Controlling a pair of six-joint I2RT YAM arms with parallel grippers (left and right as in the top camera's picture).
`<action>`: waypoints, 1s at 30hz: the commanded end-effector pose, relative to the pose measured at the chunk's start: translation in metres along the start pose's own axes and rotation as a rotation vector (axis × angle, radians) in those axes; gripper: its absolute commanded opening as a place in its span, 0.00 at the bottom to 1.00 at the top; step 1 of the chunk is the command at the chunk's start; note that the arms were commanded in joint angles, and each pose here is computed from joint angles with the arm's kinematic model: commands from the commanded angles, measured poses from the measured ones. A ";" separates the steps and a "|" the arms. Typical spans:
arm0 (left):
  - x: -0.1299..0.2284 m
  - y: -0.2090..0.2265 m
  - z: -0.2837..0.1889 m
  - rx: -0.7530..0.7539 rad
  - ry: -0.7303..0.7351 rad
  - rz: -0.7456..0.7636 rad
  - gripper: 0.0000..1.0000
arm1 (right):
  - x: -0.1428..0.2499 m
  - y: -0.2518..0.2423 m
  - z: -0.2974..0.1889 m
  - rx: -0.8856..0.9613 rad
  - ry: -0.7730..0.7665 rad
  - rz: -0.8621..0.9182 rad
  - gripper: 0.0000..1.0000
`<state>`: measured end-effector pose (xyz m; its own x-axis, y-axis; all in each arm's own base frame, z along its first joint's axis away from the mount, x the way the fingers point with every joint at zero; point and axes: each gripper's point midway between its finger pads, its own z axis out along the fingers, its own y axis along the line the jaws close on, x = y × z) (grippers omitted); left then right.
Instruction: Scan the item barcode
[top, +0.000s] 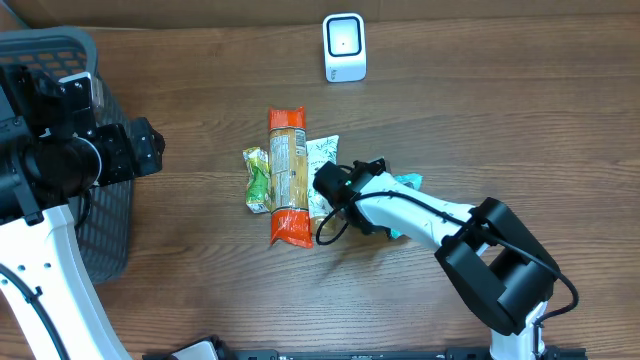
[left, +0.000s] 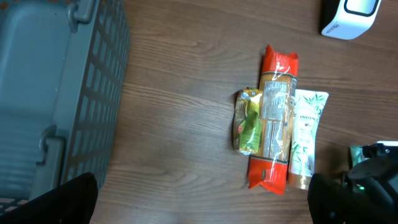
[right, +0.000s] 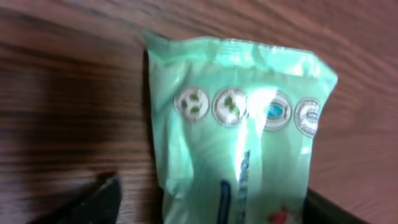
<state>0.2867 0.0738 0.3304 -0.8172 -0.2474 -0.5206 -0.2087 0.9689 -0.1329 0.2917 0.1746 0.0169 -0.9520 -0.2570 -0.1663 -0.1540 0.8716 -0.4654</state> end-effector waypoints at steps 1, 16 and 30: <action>-0.001 -0.001 0.000 0.009 -0.002 0.017 1.00 | -0.002 0.010 -0.001 -0.075 0.035 0.025 0.89; -0.001 -0.001 0.000 0.009 -0.002 0.017 0.99 | -0.055 0.034 -0.063 -0.291 -0.033 -0.009 0.89; -0.001 -0.001 0.000 0.009 -0.002 0.016 1.00 | -0.024 0.021 -0.016 -0.101 0.051 -0.146 0.73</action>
<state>0.2867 0.0738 0.3304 -0.8172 -0.2474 -0.5206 -0.2089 0.9689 -0.1325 0.3085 0.2177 0.0290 -0.9351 -0.3471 -0.0716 -0.3057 0.8921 -0.3326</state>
